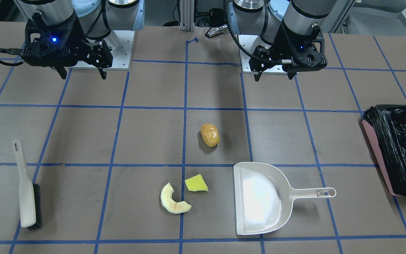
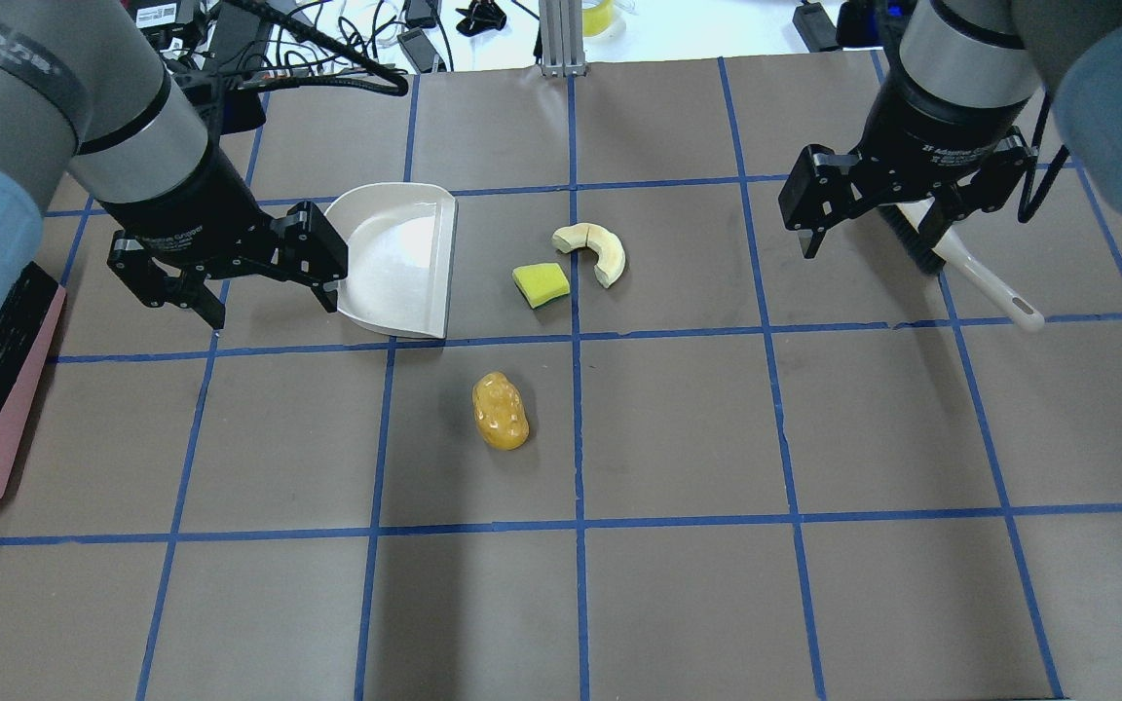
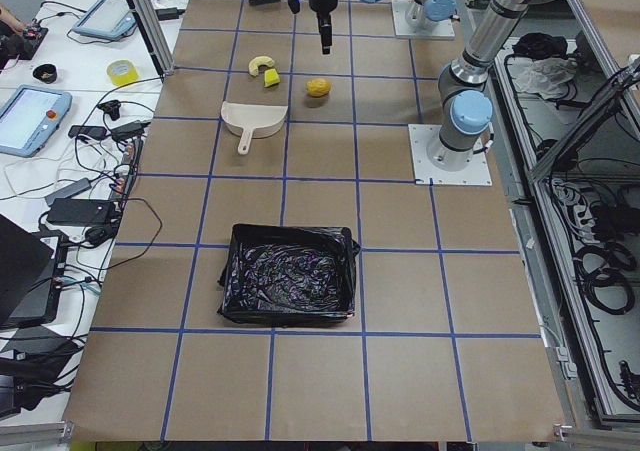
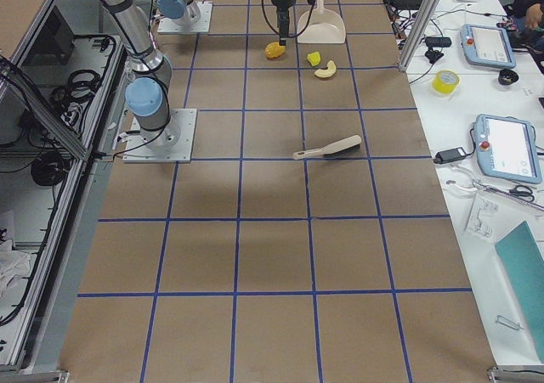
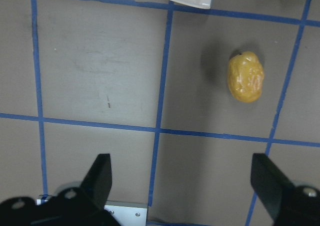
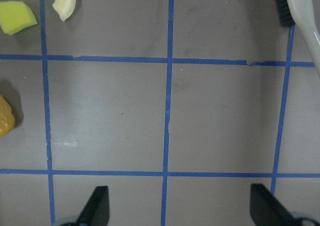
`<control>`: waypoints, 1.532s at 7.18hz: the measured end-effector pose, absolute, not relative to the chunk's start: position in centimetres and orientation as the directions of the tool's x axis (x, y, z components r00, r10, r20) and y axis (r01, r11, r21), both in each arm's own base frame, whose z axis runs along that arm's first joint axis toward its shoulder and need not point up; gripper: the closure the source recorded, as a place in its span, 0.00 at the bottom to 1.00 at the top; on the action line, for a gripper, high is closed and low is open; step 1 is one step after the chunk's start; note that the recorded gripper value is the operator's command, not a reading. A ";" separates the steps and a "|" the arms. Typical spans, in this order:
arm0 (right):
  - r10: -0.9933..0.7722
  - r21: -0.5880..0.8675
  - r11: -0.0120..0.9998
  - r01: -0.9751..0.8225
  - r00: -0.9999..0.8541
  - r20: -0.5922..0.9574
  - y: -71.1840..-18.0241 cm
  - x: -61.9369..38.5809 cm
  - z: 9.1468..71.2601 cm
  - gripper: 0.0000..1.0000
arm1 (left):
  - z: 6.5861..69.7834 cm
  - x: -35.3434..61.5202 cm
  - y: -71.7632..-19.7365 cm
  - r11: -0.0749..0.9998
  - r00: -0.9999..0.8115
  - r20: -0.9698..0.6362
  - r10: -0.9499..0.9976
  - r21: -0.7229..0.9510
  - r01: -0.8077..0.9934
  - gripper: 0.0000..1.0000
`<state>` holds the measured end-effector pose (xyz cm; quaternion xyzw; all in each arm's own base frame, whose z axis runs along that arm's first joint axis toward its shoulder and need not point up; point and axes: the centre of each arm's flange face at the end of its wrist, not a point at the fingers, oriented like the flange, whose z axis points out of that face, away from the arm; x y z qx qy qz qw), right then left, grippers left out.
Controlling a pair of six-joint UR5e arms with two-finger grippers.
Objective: Sweep and dump trash into bin
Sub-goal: 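Grasp the white dustpan handle with the left gripper and the brush handle with the right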
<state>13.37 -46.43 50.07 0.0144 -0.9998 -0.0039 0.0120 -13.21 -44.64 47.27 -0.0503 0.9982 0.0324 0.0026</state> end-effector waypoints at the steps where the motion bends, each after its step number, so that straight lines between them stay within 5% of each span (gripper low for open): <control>1: -0.056 0.009 0.998 -0.055 -0.998 0.023 -47.2 11.2 49.9 0.00 | 46.7 -11.4 -45.2 0.995 -0.998 -0.033 -0.058 0.075 -0.061 0.00; 5: -0.319 0.011 0.948 -0.319 -0.947 0.033 -53.5 -3.3 45.0 0.00 | 43.8 1.2 -48.4 0.946 -0.955 0.032 0.296 0.133 0.297 0.00; 11: -0.419 0.125 0.902 -0.413 -0.907 0.031 -60.1 -11.7 31.3 0.00 | 31.8 5.4 -59.3 0.646 -0.646 0.070 0.760 0.021 0.763 0.00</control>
